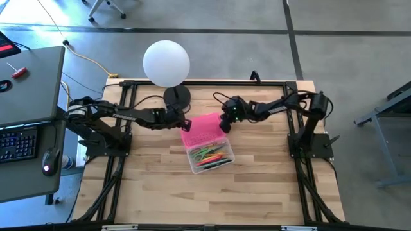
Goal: Pick & place school supplies into a supply box
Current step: Close the pink supply box
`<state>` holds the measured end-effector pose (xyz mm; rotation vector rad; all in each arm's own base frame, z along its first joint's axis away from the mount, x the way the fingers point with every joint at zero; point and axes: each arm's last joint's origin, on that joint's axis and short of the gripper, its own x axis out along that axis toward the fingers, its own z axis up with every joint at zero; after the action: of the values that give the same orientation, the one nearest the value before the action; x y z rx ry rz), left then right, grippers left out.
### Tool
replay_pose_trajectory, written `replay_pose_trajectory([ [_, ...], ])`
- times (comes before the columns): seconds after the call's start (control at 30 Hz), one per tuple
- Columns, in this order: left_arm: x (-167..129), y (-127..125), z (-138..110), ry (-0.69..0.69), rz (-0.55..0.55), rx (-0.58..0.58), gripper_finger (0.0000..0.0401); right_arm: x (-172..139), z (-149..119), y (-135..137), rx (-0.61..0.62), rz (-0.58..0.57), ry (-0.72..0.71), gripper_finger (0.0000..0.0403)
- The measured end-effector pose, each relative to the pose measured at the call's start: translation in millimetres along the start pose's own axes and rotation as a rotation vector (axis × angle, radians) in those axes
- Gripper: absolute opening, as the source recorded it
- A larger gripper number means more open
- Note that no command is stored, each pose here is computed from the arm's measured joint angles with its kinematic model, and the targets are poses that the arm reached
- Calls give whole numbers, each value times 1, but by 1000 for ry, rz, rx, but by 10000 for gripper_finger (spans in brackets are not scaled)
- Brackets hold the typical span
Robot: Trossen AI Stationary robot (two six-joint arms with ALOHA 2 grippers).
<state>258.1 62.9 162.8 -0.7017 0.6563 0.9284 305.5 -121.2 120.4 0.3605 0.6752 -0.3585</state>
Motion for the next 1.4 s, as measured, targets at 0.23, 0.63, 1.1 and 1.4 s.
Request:
replay_pose_trajectory([
  [0.23,-2,-7,-2,-17,-42,27,32,-19,12,20,-68,47,-71,0],
  [0.63,-11,-12,7,-68,-113,48,10,-67,18,68,-210,135,-83,0],
  [1.1,10,0,-12,40,62,51,11,-86,-41,162,-383,279,60,0],
  [1.4,24,-5,-18,94,10,35,37,-77,-74,186,-363,327,163,0],
])
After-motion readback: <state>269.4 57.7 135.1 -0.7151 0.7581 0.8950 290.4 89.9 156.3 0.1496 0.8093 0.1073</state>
